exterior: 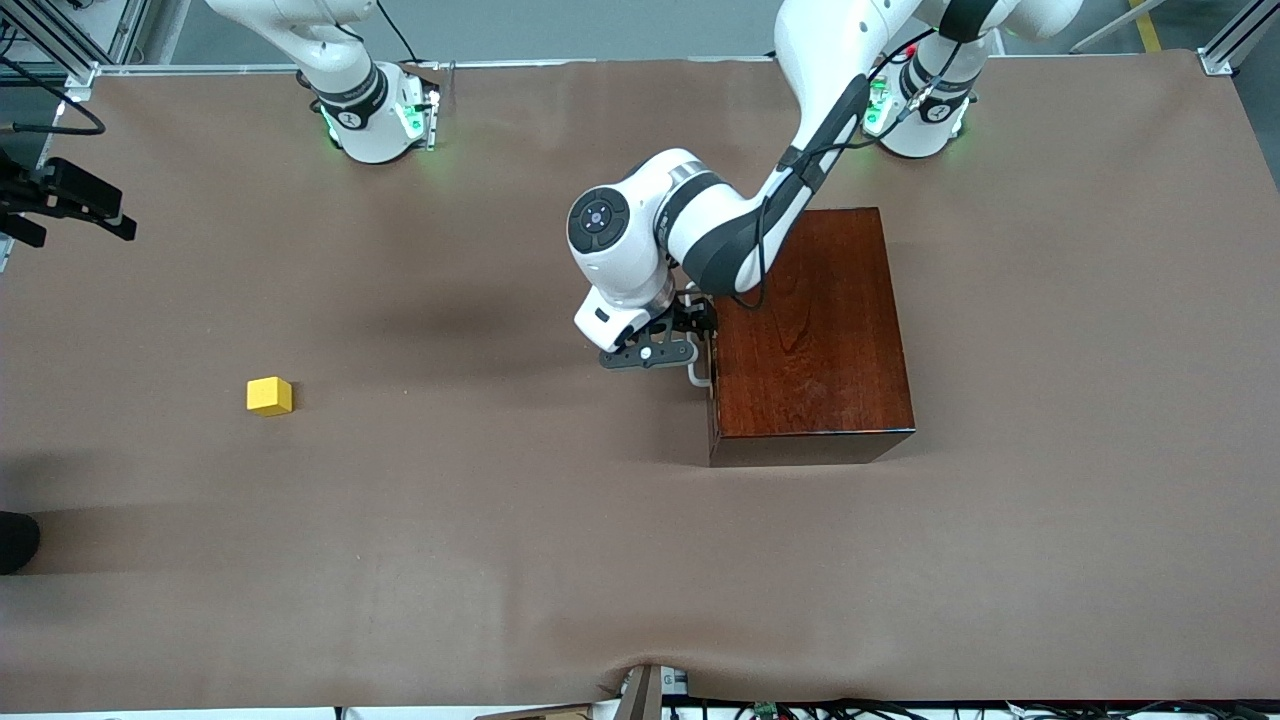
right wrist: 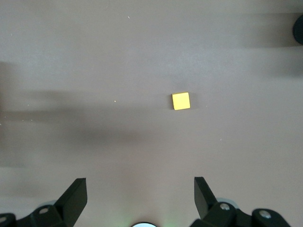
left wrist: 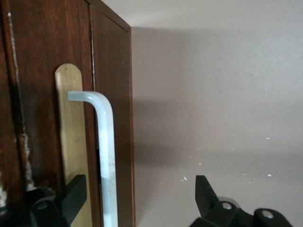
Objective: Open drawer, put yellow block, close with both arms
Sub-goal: 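Pull the drawer open with the left gripper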
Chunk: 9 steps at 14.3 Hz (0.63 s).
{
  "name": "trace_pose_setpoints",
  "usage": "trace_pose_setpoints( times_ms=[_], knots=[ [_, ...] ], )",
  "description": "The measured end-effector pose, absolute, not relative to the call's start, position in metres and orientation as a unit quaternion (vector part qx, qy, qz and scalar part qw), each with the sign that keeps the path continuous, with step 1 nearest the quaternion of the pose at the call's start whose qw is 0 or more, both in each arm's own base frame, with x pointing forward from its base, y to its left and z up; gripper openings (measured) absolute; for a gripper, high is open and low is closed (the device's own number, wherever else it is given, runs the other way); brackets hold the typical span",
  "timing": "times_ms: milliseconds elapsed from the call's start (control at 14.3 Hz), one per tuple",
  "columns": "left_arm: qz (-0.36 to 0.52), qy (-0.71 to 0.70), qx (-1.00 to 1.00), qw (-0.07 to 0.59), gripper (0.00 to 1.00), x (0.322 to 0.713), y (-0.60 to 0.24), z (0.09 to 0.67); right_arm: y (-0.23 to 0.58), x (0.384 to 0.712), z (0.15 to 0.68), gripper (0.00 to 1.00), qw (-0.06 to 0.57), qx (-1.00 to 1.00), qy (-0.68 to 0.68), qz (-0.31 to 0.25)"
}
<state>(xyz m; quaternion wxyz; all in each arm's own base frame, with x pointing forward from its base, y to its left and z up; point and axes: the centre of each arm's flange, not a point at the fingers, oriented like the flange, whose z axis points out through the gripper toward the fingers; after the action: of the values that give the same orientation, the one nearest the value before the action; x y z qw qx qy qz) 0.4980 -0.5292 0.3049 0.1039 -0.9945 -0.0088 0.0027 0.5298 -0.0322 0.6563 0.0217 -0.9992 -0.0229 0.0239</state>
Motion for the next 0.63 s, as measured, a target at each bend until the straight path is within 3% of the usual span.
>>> trace_pose_setpoints(
  times_ms=[627],
  knots=[
    [-0.013,-0.053,-0.995,0.083,1.00,0.496,-0.543,0.279,-0.034,0.530,0.656,1.00,0.022,-0.999,-0.021,0.024]
  ],
)
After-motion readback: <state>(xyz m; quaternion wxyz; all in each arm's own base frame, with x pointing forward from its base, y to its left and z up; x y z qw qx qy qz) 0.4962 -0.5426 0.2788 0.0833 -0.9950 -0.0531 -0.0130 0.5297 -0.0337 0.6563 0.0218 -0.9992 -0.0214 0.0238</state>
